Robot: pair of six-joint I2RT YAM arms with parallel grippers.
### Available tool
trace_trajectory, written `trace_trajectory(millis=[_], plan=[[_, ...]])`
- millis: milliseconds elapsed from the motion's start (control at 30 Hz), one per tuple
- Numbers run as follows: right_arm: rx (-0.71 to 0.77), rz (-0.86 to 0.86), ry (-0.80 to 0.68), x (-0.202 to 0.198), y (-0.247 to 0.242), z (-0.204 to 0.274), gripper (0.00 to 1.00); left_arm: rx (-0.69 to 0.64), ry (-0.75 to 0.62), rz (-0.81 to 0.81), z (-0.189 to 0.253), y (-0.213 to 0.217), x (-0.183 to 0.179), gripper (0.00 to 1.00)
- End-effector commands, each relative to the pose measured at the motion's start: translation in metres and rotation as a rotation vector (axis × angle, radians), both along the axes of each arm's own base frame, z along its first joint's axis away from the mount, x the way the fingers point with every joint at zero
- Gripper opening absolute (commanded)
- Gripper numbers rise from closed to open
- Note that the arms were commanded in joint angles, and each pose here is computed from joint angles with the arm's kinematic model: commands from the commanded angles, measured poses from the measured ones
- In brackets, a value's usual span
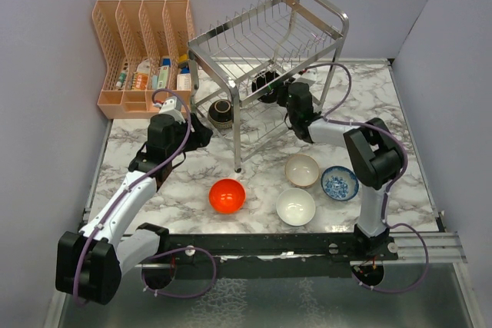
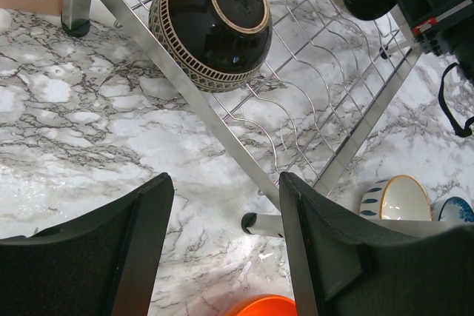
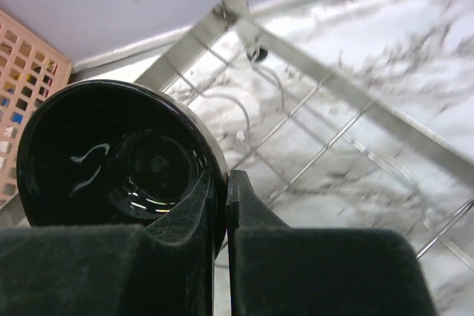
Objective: Load the bowls into the dish rack
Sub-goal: Adjust the bowl in the dish rack.
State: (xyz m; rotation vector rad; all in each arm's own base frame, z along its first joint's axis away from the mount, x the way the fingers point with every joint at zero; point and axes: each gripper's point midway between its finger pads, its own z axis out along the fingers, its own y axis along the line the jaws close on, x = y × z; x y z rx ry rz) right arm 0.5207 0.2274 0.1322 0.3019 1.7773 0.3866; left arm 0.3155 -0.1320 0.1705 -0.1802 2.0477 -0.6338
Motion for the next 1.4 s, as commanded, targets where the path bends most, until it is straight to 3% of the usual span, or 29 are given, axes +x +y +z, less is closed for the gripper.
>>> trace_trajectory(millis=[0,300,900,1367], plan=[[-0.145,-0.084,-0.394,0.012,0.0,0.098,0.01,0.0,-0.031,-0.001,0.011,0.0,0.007,0.61],[-0.569,-0.247,-0.591,0.013,0.012,0.111,0.01,0.006,-0.025,0.006,0.007,0.001,0.009,0.61],[-0.926,-0.333,-0.667,0.019,0.008,0.105,0.01,0.004,-0.023,0.007,0.005,0.001,0.009,0.61],[-1.06,-0.195,-0.65,0.025,0.028,0.078,0.01,0.002,-0.018,0.004,0.004,0.0,0.009,0.61]])
